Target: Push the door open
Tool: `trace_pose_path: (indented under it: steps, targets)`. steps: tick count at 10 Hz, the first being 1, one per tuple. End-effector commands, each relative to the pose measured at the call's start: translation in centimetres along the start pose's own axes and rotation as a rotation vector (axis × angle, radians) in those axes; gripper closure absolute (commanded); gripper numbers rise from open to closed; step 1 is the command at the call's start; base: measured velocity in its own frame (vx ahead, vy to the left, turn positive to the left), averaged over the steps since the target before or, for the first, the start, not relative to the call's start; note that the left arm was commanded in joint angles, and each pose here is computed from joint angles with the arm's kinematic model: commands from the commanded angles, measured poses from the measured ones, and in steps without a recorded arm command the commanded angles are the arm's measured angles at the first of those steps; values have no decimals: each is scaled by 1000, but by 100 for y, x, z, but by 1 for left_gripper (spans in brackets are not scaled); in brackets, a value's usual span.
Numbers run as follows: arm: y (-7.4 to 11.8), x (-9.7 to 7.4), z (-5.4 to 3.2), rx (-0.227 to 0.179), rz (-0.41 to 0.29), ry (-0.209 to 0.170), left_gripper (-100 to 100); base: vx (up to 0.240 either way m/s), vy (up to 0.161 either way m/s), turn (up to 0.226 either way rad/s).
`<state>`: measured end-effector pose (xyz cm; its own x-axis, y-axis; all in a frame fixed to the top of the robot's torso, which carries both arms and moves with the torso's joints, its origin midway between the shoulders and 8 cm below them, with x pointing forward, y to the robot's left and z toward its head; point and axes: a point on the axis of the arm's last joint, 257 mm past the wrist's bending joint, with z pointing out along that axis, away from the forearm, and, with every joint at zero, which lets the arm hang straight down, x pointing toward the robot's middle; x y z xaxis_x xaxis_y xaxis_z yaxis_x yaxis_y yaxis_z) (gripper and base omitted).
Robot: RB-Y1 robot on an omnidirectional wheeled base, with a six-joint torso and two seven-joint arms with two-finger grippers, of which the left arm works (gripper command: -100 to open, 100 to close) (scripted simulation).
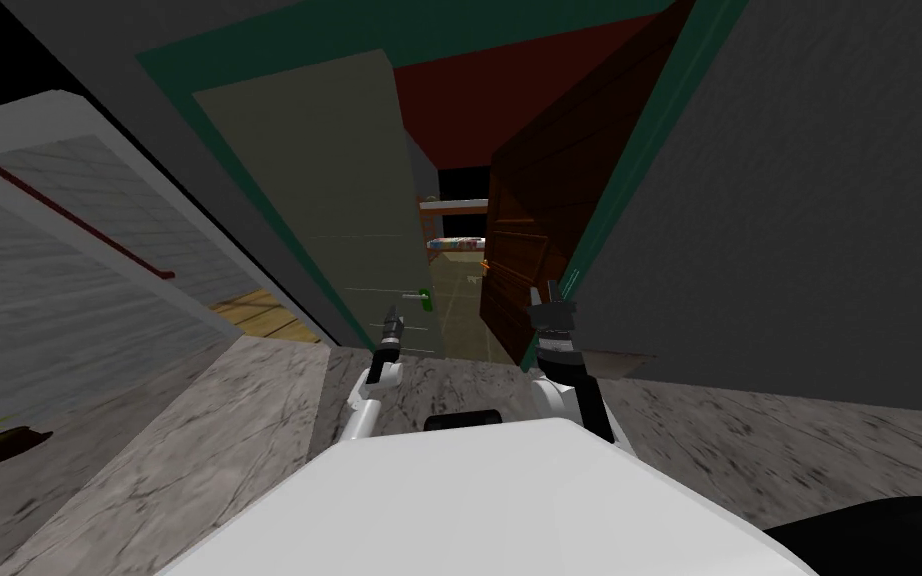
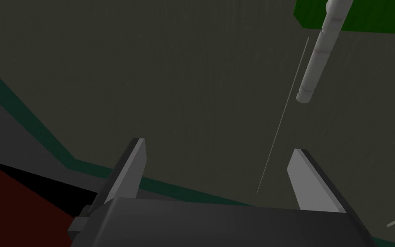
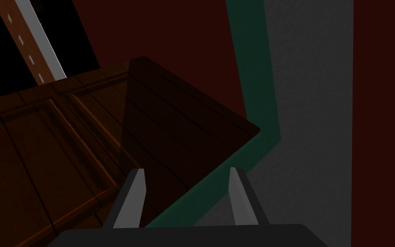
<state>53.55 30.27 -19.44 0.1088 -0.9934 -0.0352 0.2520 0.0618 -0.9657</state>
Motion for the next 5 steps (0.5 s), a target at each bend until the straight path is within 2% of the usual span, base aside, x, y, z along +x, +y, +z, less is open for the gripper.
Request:
trace_pose_path:
  steps: [1,5]
  targets:
    - [113,35,62,-24,-1,1,-100,42,133,-157]
    - [392,115,154,-86,-6,4,-100,19,133,-150]
